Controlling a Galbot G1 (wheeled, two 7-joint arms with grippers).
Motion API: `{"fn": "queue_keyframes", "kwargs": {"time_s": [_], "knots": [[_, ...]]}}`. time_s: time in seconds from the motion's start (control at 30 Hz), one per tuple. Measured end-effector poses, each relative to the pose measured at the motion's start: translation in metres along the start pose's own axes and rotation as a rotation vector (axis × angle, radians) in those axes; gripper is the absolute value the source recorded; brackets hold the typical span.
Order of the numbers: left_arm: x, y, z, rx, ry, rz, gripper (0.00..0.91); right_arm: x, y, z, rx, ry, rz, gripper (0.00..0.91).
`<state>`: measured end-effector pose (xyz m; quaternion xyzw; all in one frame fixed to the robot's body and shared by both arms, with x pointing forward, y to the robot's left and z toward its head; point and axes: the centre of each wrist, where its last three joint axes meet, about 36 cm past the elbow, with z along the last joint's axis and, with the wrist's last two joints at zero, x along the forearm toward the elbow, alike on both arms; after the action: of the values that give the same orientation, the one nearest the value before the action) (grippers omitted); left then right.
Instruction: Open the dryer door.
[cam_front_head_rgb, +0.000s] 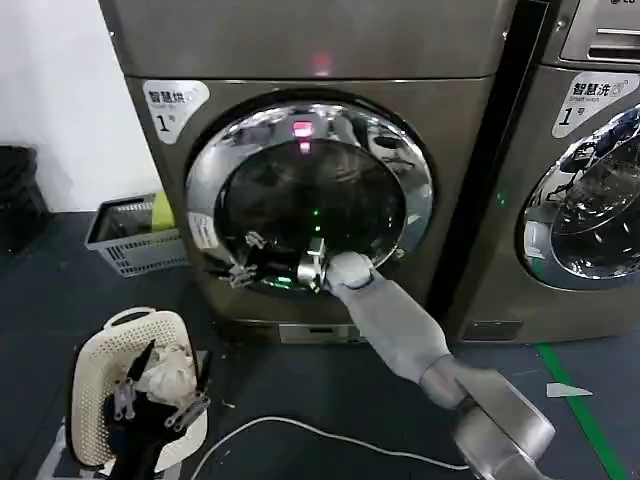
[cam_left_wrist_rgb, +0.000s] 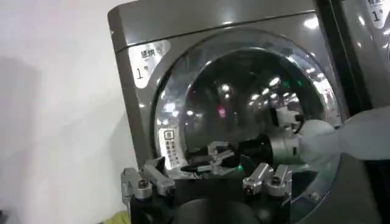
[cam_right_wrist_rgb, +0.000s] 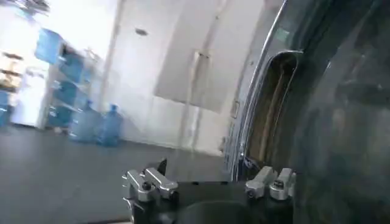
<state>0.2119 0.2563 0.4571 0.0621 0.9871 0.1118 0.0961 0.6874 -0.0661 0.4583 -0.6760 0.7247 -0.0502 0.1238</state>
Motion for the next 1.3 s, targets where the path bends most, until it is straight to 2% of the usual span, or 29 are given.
{"fn": "queue_keyframes", "kwargs": {"time_s": [0.2,0.37,0.63,1.07,1.3], "knots": [[-0.001,0.004,0.004,-0.001,0.011,-0.005,0.907,0.011,0.012,-0.004,-0.003,-0.035,-0.069,0.907],[-0.003,0.013,0.01,-0.01,0.034,-0.004,0.907,0.017,0.03,-0.011,-0.036,-0.072,-0.13,0.907],[-0.003,0.027,0.015,-0.021,0.059,-0.011,0.907,0.027,0.057,-0.025,-0.038,-0.099,-0.219,0.907],[-0.003,0.065,0.016,-0.042,0.1,-0.059,0.907,0.075,0.082,-0.053,-0.026,-0.15,-0.341,0.907],[-0.01,0.075,0.02,-0.052,0.106,-0.079,0.907,0.105,0.096,-0.068,-0.015,-0.137,-0.41,0.907]]}}
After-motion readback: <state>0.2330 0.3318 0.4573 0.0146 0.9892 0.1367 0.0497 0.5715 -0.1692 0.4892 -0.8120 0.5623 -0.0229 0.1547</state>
